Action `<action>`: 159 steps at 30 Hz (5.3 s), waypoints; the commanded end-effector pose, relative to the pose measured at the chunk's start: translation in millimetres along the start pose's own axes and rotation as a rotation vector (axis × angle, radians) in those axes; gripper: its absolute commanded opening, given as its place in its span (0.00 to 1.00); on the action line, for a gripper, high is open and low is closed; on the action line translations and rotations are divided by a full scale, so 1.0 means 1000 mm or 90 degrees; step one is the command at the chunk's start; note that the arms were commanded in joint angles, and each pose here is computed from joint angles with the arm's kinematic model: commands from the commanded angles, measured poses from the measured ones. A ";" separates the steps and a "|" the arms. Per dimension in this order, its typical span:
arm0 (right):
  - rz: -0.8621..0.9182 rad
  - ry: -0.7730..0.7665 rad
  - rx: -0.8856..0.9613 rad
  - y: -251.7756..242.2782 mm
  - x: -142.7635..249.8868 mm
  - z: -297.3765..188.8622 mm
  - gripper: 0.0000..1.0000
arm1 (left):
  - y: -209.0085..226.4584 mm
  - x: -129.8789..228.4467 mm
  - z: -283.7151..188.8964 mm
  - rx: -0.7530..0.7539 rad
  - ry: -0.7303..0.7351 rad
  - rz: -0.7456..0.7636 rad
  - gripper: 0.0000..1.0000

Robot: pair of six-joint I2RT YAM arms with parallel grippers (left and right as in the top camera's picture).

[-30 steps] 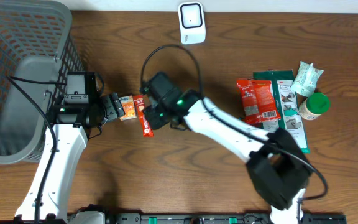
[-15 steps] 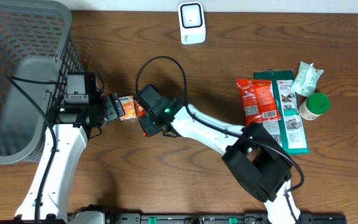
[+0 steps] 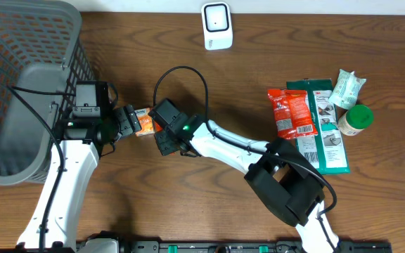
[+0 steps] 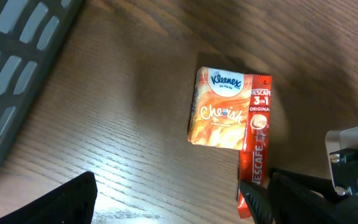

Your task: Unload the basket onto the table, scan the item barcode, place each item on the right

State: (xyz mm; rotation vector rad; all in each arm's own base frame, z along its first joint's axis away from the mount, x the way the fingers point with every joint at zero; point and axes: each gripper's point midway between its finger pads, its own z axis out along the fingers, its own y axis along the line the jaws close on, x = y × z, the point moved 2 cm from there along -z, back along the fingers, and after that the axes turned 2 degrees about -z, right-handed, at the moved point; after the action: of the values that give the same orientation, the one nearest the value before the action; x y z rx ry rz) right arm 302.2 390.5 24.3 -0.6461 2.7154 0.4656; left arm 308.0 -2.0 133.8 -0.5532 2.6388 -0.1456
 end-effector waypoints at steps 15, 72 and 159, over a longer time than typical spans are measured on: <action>0.008 0.042 0.030 -0.010 0.023 0.018 0.13 | 0.001 -0.005 -0.001 -0.007 -0.006 -0.001 0.88; 0.050 -0.228 -0.723 -0.086 0.011 -0.386 0.01 | 0.001 -0.005 -0.001 -0.007 -0.006 -0.001 0.88; -0.111 -0.071 -0.835 0.025 -0.037 -0.384 0.01 | 0.004 0.006 -0.008 -0.010 0.018 0.018 0.88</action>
State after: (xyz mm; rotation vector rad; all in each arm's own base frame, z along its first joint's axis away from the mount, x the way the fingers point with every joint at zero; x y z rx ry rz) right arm 234.1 286.0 388.3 -1.0330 1.9155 2.1535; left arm 294.9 -2.6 129.1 -0.5472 2.7000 -0.1333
